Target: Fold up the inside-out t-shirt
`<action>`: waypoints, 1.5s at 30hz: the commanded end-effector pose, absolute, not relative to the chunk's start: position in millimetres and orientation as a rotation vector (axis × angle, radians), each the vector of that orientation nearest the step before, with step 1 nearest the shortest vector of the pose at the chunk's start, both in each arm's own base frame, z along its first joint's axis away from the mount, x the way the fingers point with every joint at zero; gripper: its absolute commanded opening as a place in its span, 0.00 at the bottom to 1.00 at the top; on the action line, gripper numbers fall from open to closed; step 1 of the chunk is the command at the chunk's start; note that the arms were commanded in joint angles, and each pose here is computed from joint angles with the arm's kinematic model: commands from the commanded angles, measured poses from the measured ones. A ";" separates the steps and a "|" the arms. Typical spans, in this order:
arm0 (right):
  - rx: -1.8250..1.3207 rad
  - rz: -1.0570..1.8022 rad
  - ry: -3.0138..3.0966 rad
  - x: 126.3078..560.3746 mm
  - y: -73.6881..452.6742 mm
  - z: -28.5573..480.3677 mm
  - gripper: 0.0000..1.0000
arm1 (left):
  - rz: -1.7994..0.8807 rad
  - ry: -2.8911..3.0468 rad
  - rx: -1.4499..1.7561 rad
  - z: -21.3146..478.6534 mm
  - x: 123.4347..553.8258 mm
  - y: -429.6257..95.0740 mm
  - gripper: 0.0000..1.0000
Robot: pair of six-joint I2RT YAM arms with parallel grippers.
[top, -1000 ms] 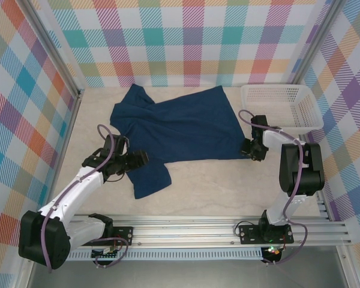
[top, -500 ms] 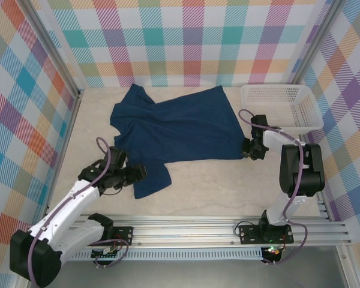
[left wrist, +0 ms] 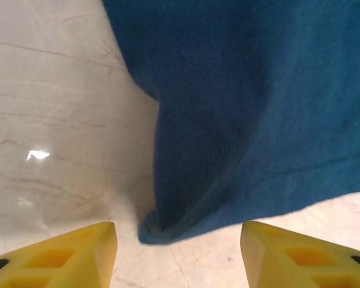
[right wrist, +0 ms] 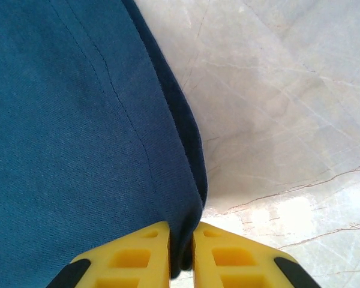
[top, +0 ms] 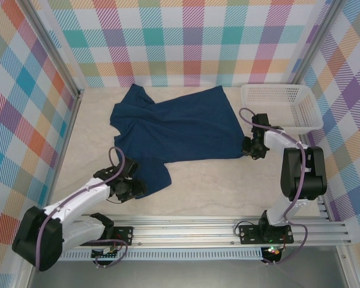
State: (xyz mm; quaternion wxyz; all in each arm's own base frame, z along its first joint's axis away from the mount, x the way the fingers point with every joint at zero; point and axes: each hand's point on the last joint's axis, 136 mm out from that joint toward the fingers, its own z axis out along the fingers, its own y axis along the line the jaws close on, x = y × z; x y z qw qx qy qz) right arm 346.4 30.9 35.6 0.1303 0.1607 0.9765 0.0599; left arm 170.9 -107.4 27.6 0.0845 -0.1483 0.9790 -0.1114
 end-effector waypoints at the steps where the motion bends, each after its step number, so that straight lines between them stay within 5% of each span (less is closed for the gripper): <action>1: 0.438 0.198 2.828 338.8 33.7 42.2 0.15 | -0.382 2.942 -0.386 16.0 170.3 -117.7 0.50; 17: 0.421 0.214 2.826 327.3 35.0 50.5 0.08 | -0.406 2.941 -0.394 19.9 160.2 -115.8 0.00; 32: 0.474 0.232 2.733 251.3 28.5 97.6 0.07 | -0.693 2.583 -0.586 168.5 137.5 -96.3 0.00; 45: 0.423 0.251 2.681 322.1 34.5 105.9 0.09 | -0.602 2.433 -0.573 196.9 244.6 -86.3 0.00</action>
